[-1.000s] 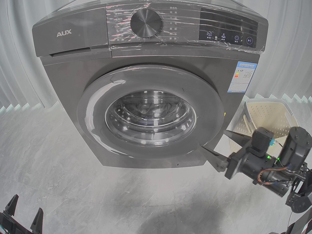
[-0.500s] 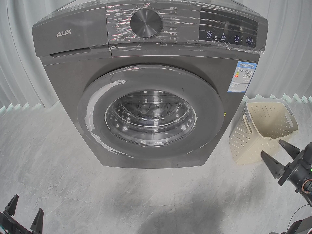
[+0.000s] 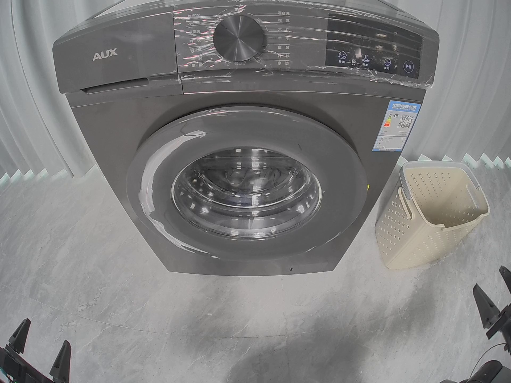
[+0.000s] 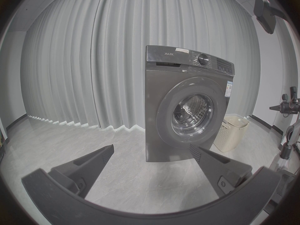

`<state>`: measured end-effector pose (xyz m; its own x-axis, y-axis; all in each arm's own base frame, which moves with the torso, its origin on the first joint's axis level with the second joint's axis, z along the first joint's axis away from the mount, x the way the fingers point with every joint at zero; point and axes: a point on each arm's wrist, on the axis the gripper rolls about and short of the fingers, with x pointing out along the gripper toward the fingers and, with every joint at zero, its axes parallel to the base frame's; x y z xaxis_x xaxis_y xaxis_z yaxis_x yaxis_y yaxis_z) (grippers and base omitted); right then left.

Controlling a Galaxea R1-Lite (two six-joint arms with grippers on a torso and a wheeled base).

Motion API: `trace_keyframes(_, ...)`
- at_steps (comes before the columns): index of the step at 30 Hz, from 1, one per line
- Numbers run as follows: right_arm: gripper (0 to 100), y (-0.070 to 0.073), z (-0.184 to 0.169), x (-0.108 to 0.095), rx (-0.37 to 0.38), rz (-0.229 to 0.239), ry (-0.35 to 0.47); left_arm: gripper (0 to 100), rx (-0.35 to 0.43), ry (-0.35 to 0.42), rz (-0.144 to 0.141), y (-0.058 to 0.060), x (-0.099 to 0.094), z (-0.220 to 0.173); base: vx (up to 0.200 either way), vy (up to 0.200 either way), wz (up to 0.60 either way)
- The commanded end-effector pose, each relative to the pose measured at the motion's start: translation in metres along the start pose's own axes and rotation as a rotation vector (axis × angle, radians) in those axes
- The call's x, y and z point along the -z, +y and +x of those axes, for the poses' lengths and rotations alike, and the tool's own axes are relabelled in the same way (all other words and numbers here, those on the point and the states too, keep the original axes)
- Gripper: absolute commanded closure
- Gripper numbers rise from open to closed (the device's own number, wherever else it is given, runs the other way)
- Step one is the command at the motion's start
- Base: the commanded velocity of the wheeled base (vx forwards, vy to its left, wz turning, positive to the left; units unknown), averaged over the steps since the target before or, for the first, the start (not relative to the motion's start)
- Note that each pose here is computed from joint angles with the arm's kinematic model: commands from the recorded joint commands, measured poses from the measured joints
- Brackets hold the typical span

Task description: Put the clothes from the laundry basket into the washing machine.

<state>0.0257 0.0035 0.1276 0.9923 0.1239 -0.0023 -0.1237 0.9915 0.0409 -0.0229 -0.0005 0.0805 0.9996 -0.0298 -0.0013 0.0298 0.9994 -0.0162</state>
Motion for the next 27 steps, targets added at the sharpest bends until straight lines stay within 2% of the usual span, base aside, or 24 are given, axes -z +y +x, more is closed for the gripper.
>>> trace_keyframes(1, 0, -0.002, -0.042, 0.029, 0.085, -0.025, -0.128, 0, -0.001, 0.0, -0.002, 0.0, 0.005, 0.0, 0.0, 0.0, 0.0)
trace_keyframes(4, 0, 0.0, -0.046, 0.036, 0.116, -0.031, -0.118, 0, -0.001, 0.0, -0.001, 0.0, 0.005, 0.0, 0.0, 0.0, 0.0)
trace_keyframes(6, 0, 0.001, -0.049, 0.046, 0.108, -0.029, -0.071, 0, -0.001, 0.0, -0.002, 0.0, 0.005, 0.0, 0.0, 0.0, 0.0)
trace_keyframes(11, 0, 0.0, -0.049, 0.045, 0.14, -0.023, -0.079, 0, -0.002, 0.0, -0.008, 0.0, 0.005, 0.0, 0.0, 0.0, 0.0)
trace_keyframes(13, 0, -0.001, -0.049, 0.049, 0.171, -0.008, -0.036, 0, -0.002, 0.0, -0.008, 0.0, 0.005, 0.0, 0.0, 0.0, 0.0)
trace_keyframes(20, 0, 0.0, -0.048, 0.052, 0.141, -0.016, -0.008, 0, -0.002, 0.0, -0.01, 0.0, 0.005, 0.0, 0.0, 0.0, 0.0)
trace_keyframes(24, 0, 0.0, -0.048, 0.052, 0.141, -0.041, -0.007, 0, -0.002, 0.0, -0.005, 0.0, 0.005, 0.0, 0.0, 0.0, 0.0)
trace_keyframes(27, 0, 0.0, -0.048, 0.052, 0.138, -0.028, -0.008, 0, -0.004, 0.0, -0.011, 0.0, 0.005, 0.0, 0.0, 0.0, 0.0)
